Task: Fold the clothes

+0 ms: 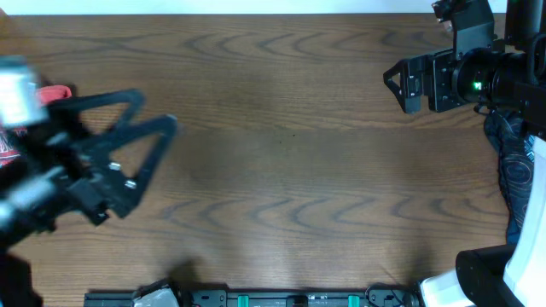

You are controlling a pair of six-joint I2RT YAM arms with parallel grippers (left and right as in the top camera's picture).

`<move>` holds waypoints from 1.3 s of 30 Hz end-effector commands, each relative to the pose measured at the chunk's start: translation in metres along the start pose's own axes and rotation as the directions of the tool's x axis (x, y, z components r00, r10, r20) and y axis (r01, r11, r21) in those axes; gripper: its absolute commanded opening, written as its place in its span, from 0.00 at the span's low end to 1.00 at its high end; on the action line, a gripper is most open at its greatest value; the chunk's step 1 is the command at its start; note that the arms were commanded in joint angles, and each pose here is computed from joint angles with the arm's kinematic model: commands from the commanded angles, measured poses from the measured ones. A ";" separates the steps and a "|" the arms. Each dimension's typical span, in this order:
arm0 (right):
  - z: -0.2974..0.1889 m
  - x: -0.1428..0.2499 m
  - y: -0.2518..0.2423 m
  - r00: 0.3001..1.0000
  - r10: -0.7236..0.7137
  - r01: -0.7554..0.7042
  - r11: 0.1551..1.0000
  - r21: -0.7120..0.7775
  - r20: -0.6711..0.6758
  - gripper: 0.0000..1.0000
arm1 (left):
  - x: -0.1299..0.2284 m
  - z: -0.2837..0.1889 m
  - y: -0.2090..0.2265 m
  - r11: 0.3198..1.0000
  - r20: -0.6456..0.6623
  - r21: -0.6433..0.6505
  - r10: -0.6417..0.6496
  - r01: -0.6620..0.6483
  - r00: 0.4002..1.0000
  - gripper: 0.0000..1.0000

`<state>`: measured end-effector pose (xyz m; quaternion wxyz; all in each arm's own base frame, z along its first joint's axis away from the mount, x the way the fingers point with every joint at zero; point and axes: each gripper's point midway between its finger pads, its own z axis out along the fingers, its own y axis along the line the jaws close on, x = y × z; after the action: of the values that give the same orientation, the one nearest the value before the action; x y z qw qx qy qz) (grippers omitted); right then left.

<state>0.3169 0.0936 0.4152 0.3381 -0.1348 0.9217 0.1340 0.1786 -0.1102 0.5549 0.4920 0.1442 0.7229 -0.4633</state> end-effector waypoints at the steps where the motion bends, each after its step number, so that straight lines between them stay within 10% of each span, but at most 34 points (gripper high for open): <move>1: -0.001 0.001 -0.002 1.000 -0.013 0.013 1.000 0.007 -0.001 0.99 | 0.015 0.020 0.010 0.997 -0.095 0.019 0.075 -0.074 0.993 0.80; 8: -0.001 0.001 -0.002 1.000 -0.014 0.014 1.000 0.007 -0.001 0.99 | 0.038 0.027 0.064 0.951 -0.206 -0.285 0.059 -0.118 0.977 0.98; 16: -0.001 0.001 -0.002 1.000 -0.013 0.013 1.000 0.007 -0.001 0.99 | 0.018 -0.023 0.136 0.658 -0.183 -0.727 0.092 -0.198 0.979 0.98; 39: -0.001 0.001 -0.002 1.000 -0.013 0.013 1.000 0.007 -0.001 0.99 | 0.031 -0.033 0.136 0.630 -0.203 -0.753 0.047 -0.187 0.978 0.98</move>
<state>0.3170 0.0931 0.4151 0.3383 -0.1347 0.9219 0.1324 0.2345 -0.0233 0.4553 0.4646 0.0061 0.8818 -0.0810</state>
